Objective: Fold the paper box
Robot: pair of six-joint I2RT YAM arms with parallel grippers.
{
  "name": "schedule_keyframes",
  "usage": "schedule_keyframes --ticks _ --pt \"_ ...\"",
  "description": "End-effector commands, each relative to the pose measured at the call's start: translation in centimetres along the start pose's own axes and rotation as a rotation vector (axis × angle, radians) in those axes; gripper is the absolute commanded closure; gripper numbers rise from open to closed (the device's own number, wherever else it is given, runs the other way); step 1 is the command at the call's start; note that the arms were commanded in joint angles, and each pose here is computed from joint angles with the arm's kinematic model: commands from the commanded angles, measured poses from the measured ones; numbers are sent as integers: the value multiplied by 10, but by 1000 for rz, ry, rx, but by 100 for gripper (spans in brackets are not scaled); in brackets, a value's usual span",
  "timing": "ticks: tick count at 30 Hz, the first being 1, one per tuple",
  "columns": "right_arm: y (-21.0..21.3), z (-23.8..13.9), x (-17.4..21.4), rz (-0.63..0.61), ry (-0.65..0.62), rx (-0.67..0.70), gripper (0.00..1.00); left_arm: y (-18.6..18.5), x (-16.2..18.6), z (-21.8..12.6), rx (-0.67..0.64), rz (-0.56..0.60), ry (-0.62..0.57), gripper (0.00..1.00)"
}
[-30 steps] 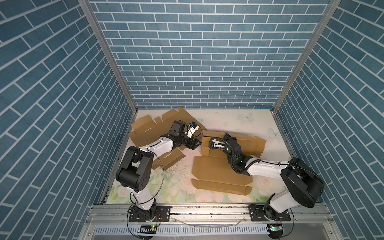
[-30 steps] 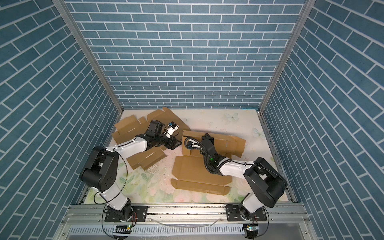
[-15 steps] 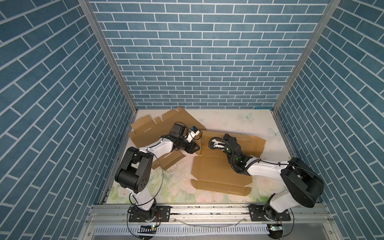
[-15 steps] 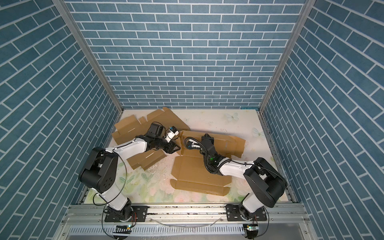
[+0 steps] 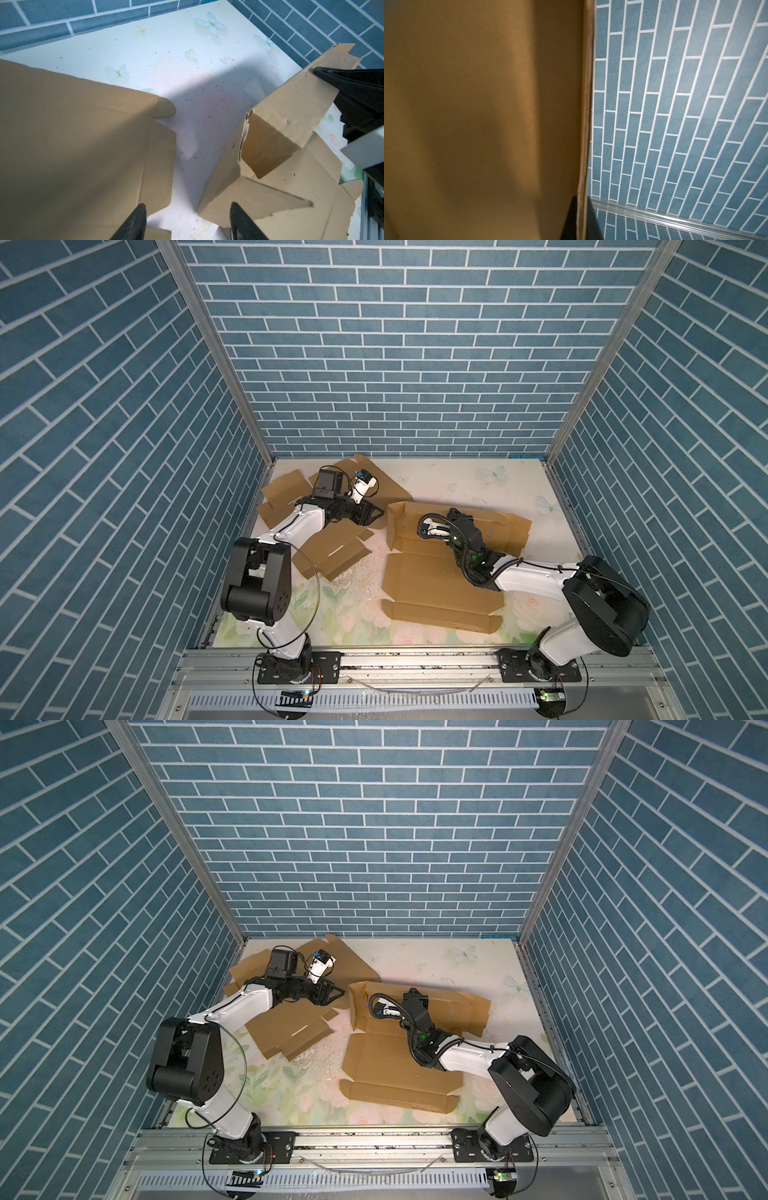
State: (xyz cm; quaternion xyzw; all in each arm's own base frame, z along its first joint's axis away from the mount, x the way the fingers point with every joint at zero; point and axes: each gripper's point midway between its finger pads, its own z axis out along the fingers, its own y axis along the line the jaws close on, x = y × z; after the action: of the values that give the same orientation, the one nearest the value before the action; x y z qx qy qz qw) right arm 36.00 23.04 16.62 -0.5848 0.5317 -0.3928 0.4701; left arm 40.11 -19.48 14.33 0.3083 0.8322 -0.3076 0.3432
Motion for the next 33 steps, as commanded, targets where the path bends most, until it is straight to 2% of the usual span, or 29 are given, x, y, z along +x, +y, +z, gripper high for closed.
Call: schedule_keyframes --ticks 1,6,9,15,20,24,30,33 --pt "0 -1 -2 -7 -13 -22 100 -21 9 9 130 27 -1 31" --pt "0 -2 -2 -8 -17 -23 100 -35 7 9 274 24 -52 23" --pt "0 -1 -2 -8 -17 -23 100 -38 3 12 317 47 -83 19" --pt "-1 -1 -3 -8 -17 -22 100 -41 8 29 365 43 -58 20" --pt "0 1 -3 -8 -16 -23 100 -63 13 39 394 71 -35 27" --pt "0 0 -4 -7 -18 -25 100 -63 12 43 327 78 -73 33" --pt "-1 0 -4 -1 -17 -24 100 -62 19 64 201 107 -31 53" --pt "-1 -1 -3 -1 -17 -27 100 -70 18 58 199 89 -42 54"
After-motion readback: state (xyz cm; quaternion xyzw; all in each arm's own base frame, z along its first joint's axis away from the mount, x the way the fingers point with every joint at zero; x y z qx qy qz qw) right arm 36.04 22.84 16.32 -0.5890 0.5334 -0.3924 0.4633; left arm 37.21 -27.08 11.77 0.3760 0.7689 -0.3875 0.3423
